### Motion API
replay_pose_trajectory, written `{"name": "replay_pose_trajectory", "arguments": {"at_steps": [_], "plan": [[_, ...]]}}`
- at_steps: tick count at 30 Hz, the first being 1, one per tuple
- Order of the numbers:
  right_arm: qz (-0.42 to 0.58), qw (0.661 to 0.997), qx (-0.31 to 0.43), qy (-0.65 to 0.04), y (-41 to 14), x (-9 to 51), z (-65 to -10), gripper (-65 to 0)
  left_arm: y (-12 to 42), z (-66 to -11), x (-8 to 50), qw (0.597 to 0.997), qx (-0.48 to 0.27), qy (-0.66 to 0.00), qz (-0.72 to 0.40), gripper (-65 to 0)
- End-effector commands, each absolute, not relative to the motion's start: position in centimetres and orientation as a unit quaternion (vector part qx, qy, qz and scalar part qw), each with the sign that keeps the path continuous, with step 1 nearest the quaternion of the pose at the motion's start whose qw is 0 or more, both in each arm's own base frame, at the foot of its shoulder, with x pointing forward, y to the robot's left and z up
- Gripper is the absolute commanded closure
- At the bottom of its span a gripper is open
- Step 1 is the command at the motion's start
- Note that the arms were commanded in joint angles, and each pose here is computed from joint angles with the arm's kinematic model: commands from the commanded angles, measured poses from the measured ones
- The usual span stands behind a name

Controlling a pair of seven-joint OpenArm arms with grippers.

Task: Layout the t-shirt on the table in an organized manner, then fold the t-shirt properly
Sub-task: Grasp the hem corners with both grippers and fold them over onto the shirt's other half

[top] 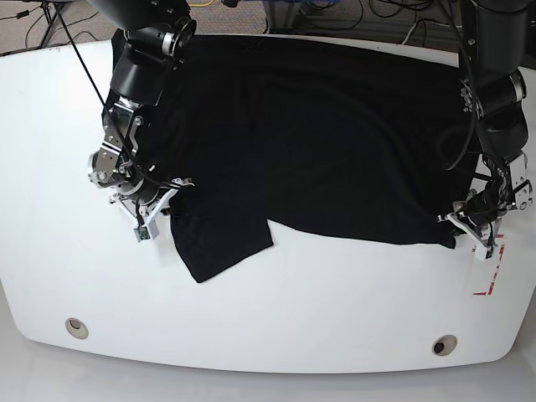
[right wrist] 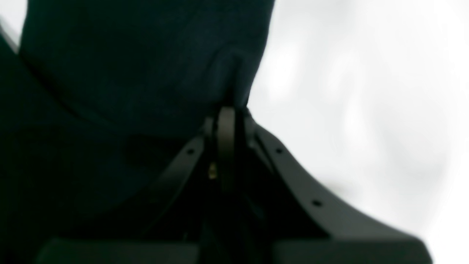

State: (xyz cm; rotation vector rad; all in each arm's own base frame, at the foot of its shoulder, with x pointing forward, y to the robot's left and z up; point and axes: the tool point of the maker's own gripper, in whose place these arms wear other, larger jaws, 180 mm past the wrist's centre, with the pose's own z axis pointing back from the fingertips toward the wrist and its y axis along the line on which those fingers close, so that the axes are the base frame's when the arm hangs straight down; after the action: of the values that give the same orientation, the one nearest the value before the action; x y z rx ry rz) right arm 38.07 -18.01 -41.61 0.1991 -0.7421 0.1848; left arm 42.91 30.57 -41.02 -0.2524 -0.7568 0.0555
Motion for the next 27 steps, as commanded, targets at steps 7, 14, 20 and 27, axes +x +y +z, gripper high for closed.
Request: {"name": "replay_pose_trajectory", "arguments": {"at_steps": [7,14,20,27], "plan": [[0.107,0.904,0.040,-0.412,-20.2,40.1,-35.5,0.0,32.1,-36.7,43.7,0.919,-0.080,-0.385,-0.021,-0.1],[0.114,0.906,0.006,-0.407,-21.3,39.5,-33.6,0.0,32.4,-34.4,42.3,0.912,-0.064,-0.404,-0.036,-0.1],[0.117,0.905,-0.015,-0.409,-21.8,38.9,-32.3,0.0,32.1,-33.2,41.4,0.912,-0.050,-0.403,-0.059,-0.1],[0.122,0.910,-0.048,-0.393,-22.7,37.1,-31.3,0.0,31.7,-31.9,39.7,0.914,-0.028,-0.394,-0.088,-0.1]]}}
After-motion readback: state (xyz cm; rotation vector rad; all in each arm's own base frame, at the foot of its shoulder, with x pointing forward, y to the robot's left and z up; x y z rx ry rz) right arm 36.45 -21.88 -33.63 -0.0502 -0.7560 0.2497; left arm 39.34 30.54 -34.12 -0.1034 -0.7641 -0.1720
